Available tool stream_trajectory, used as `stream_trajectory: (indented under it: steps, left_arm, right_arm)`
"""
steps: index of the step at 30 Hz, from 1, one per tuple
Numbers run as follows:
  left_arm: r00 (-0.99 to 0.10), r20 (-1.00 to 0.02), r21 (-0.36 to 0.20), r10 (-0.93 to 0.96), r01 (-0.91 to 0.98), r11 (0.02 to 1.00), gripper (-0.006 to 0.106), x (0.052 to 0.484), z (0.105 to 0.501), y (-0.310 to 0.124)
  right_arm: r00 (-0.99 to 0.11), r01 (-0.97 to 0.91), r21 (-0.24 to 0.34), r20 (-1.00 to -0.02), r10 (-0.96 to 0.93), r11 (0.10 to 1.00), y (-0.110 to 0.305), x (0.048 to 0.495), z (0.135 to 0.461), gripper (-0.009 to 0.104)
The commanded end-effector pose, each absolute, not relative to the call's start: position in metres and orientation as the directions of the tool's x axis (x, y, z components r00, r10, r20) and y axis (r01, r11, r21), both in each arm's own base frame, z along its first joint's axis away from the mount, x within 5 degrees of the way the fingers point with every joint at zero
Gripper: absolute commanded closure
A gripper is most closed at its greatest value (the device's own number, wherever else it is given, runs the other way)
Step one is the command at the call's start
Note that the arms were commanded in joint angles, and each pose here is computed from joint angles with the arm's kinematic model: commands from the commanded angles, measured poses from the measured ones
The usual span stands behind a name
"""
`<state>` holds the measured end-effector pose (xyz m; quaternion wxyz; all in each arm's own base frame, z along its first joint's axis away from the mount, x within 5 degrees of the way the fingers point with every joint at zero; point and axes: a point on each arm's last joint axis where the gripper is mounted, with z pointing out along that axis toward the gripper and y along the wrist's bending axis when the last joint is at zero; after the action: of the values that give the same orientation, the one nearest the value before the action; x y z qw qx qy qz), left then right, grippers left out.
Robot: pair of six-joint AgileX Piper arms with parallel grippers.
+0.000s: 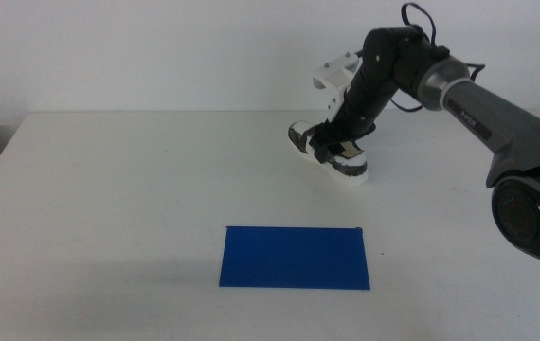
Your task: Use one arm to grab the shoe from the table and place it on the mat.
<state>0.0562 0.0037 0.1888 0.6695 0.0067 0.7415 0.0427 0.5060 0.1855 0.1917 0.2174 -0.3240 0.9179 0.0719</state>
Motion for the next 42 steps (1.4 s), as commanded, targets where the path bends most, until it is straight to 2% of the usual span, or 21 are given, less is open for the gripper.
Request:
stream_trajectory:
  steps: [1,6,11,16,30,36,42]
  left_arm:
    - [-0.002,-0.998,0.060,0.060,-0.039,0.997,0.007,0.055,0.196,0.002]
    - [-0.002,-0.998,0.060,0.060,-0.039,0.997,0.007,0.055,0.196,0.002]
    - [-0.002,-0.998,0.060,0.060,-0.039,0.997,0.007,0.055,0.196,0.002]
    - [-0.002,-0.998,0.060,0.060,-0.039,0.997,0.007,0.055,0.196,0.002]
    - [-0.002,-0.998,0.060,0.060,-0.039,0.997,0.007,0.055,0.196,0.002]
    - [-0.002,-0.998,0.060,0.060,-0.039,0.997,0.007,0.055,0.196,0.002]
    - [-0.002,-0.998,0.060,0.060,-0.039,0.997,0.007,0.055,0.196,0.002]
  right_arm:
    - [-0.613,-0.633,-0.065,-0.566,-0.551,0.771,0.190,0.493,0.262,0.096]
    - [-0.614,-0.637,-0.067,-0.560,-0.557,0.768,0.192,0.478,0.278,0.096]
    - [-0.590,-0.630,-0.114,-0.574,-0.568,0.768,0.184,0.455,0.292,0.096]
    - [-0.535,-0.631,-0.147,-0.629,-0.564,0.762,0.178,0.417,0.316,0.096]
    - [-0.517,-0.684,-0.140,-0.599,-0.611,0.716,0.179,0.347,0.314,0.096]
    - [-0.396,-0.773,-0.215,-0.571,-0.719,0.597,0.194,0.339,0.312,0.096]
    - [-0.226,-0.863,-0.295,-0.501,-0.836,0.411,0.210,0.334,0.301,0.096]
